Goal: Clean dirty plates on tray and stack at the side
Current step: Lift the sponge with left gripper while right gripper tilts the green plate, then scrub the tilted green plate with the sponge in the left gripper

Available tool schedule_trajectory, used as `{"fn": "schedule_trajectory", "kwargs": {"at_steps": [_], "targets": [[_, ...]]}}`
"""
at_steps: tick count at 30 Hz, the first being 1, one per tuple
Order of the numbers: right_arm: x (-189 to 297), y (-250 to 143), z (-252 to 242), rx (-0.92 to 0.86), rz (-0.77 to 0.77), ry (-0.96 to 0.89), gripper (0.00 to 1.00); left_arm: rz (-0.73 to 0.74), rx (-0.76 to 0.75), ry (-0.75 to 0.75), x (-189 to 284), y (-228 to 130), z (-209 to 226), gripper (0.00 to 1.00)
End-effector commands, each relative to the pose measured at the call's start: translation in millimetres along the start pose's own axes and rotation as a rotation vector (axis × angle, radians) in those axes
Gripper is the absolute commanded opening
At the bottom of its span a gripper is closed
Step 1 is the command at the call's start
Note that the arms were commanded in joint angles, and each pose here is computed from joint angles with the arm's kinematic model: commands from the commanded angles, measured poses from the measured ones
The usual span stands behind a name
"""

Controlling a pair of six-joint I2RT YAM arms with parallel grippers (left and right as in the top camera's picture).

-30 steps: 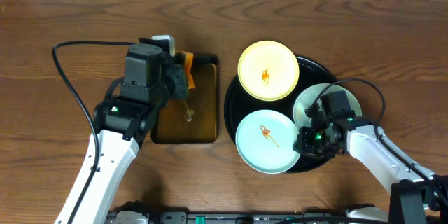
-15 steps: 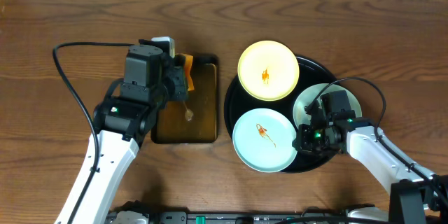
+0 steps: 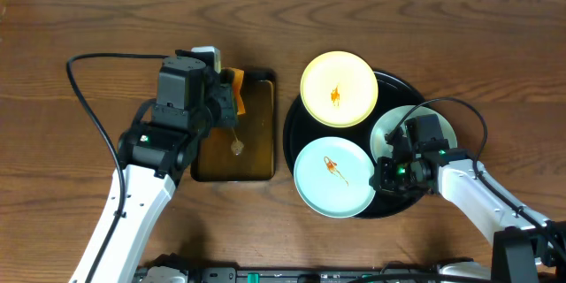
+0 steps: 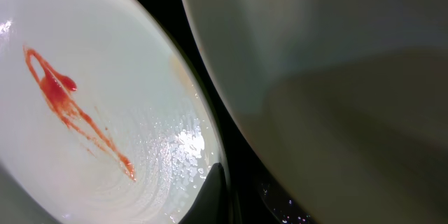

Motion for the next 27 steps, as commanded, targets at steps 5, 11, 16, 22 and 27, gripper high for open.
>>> {"fn": "schedule_trajectory", "kwargs": {"at_steps": [5,11,16,22,27], "targets": [[-3,-5,1,0.001,0.02,0.0,0.01,0.086,0.016,0.025,-19,-13,5,0.07],[-3,-6,1,0.001,0.022,0.003,0.01,0.281,0.036,0.075,-57,-51,18,0.07],[-3,-6,2,0.001,0.023,0.006,0.01,0.428,0.064,0.032,-82,-80,15,0.07],[-3,-6,2,0.001,0.023,0.006,0.01,0.498,0.076,0.041,-91,-96,19,0.07],[-3,-6,2,0.001,0.023,0.006,0.01,0.498,0.076,0.041,-90,-96,19,0.07]]}}
Point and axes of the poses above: each gripper's point midway between its finger pads, its own x axis back along the fingers, its own z axis along the line the jaws close on, y = z × x, the point moved 2 cm from there along x, back along the fingers
